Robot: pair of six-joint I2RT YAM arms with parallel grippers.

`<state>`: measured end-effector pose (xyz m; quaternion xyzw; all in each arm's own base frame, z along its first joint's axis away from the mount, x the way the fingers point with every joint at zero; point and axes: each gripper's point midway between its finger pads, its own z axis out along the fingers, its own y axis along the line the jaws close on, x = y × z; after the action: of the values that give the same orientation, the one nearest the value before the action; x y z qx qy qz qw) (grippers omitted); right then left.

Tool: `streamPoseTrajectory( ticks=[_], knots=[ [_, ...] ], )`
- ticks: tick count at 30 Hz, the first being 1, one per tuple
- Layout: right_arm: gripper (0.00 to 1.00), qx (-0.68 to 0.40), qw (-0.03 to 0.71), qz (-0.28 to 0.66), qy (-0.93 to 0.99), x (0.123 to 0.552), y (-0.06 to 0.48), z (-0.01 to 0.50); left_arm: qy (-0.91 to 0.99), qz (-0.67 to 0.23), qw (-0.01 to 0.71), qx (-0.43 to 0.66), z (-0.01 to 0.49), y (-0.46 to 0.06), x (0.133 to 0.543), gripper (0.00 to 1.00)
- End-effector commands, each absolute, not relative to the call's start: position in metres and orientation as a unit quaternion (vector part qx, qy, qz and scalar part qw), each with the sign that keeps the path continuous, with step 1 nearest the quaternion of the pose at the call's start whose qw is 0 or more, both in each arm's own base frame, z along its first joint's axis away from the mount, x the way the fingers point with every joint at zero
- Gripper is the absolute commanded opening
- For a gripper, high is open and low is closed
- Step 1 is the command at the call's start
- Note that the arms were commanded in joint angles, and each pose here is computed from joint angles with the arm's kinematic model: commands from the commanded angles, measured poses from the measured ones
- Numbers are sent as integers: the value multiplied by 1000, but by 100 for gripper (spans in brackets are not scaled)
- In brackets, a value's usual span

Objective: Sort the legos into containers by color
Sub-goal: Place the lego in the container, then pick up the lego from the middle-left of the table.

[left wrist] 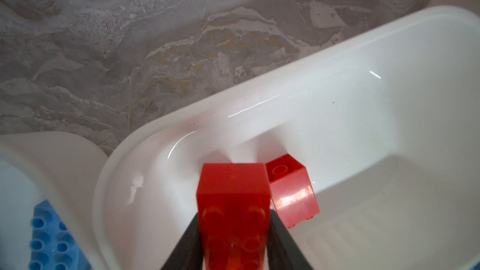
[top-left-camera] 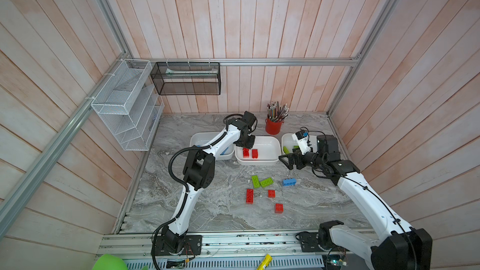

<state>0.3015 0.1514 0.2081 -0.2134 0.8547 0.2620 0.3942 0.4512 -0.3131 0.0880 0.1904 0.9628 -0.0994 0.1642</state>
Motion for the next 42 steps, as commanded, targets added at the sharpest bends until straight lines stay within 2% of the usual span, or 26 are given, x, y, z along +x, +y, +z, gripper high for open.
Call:
streamPoseTrajectory(
  ticks=[1,4,8,12,16,22,27,32,42],
  knots=[
    [98,-214,398,271,850,302,153,214,961,-109,161,198,93,-316,451,44],
    [98,-213,400,270,850,301,152,215,958,-122,167,199,105,-318,448,51],
    [98,-213,401,270,849,300,152,216,950,-137,190,204,143,-321,437,54],
    [98,-215,403,267,848,300,152,217,943,-147,203,219,172,-324,393,60],
    [98,-216,406,265,847,300,151,218,946,-165,201,195,175,-313,342,65],
    [98,-215,408,263,847,302,150,220,957,-175,145,181,138,-315,262,69],
    [98,-213,405,261,850,302,148,216,966,-176,109,157,101,-309,225,69],
    [98,-213,404,263,849,299,149,217,973,-145,78,163,67,-306,208,69],
    [98,-212,403,260,852,295,147,214,977,-115,58,171,44,-311,206,67]
  ],
)
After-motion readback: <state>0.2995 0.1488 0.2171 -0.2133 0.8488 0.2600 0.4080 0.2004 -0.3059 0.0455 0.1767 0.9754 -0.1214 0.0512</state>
